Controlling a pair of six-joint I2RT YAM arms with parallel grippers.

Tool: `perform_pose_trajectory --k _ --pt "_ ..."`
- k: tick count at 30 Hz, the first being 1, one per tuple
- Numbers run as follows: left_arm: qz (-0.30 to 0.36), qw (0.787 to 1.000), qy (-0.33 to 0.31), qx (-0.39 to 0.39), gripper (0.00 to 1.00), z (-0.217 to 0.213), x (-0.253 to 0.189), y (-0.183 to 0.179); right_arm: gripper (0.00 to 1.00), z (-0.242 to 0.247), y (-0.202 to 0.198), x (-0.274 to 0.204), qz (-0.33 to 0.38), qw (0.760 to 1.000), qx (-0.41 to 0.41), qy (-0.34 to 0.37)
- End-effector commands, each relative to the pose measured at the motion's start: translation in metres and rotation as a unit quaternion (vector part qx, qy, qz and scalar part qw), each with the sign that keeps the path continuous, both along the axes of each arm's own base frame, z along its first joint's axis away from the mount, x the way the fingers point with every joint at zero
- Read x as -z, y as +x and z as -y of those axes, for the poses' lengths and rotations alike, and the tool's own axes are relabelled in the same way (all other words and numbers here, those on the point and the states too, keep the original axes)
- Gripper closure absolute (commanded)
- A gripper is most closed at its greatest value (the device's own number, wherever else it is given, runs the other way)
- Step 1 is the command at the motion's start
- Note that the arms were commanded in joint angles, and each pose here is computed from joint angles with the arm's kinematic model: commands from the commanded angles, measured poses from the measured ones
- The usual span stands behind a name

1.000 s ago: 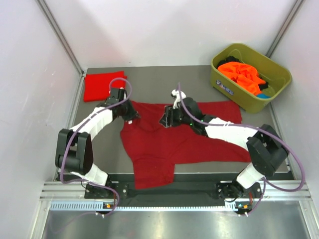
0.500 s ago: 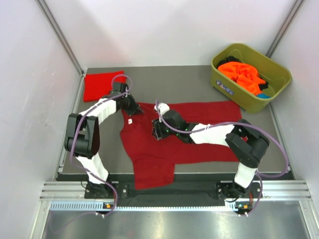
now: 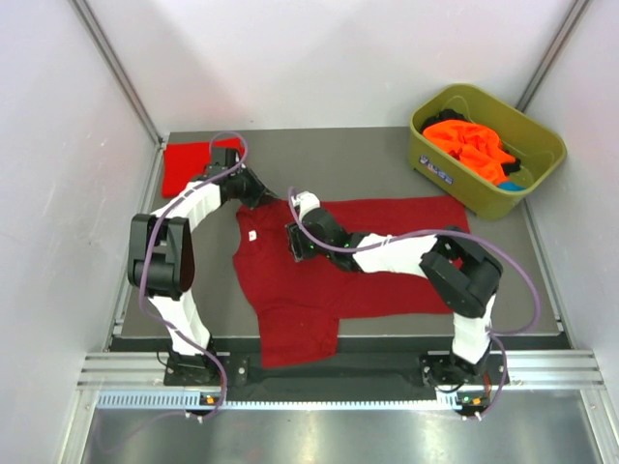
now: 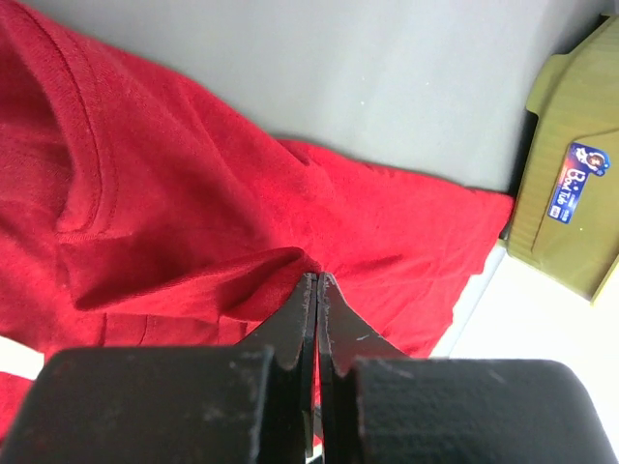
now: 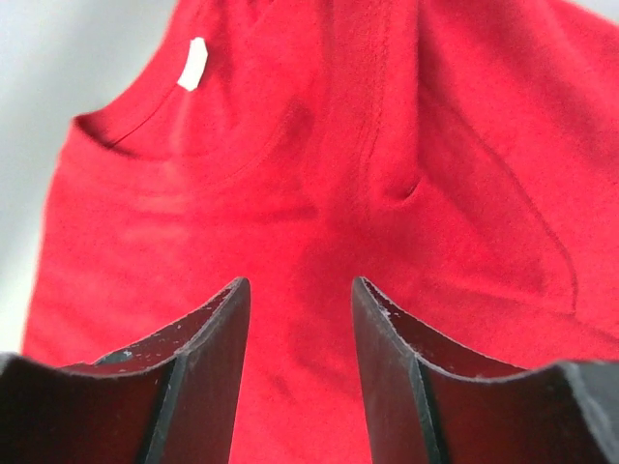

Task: Fold and stack the t-shirts
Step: Fold the tshirt

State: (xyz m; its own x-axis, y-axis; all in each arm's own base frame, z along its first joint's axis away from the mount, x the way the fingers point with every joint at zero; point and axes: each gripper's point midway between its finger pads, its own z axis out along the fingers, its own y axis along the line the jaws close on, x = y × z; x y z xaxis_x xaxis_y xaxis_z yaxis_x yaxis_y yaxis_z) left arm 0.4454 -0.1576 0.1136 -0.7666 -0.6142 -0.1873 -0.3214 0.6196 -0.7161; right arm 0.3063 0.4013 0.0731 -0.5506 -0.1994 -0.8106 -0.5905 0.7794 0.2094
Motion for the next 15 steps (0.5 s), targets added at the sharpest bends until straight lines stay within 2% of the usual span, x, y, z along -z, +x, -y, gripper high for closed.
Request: perform_pose_trajectory --k 1,6,15 --pt "0.028 0.999 -0.023 0.003 1.0 0.004 -0.017 0.017 0.54 -0.013 0.019 -0.02 0.036 0.999 0.032 0.002" --pt "0.028 0.999 -0.031 0.0 1.0 0.003 -0.018 0.023 0.53 -0.009 0.034 -0.003 0.041 0.996 0.055 -0.051" --pt "0.036 0.998 -0.043 -0.003 1.0 0.003 -0.026 0.038 0.54 -0.009 0.052 -0.006 0.068 0.992 0.075 -0.079"
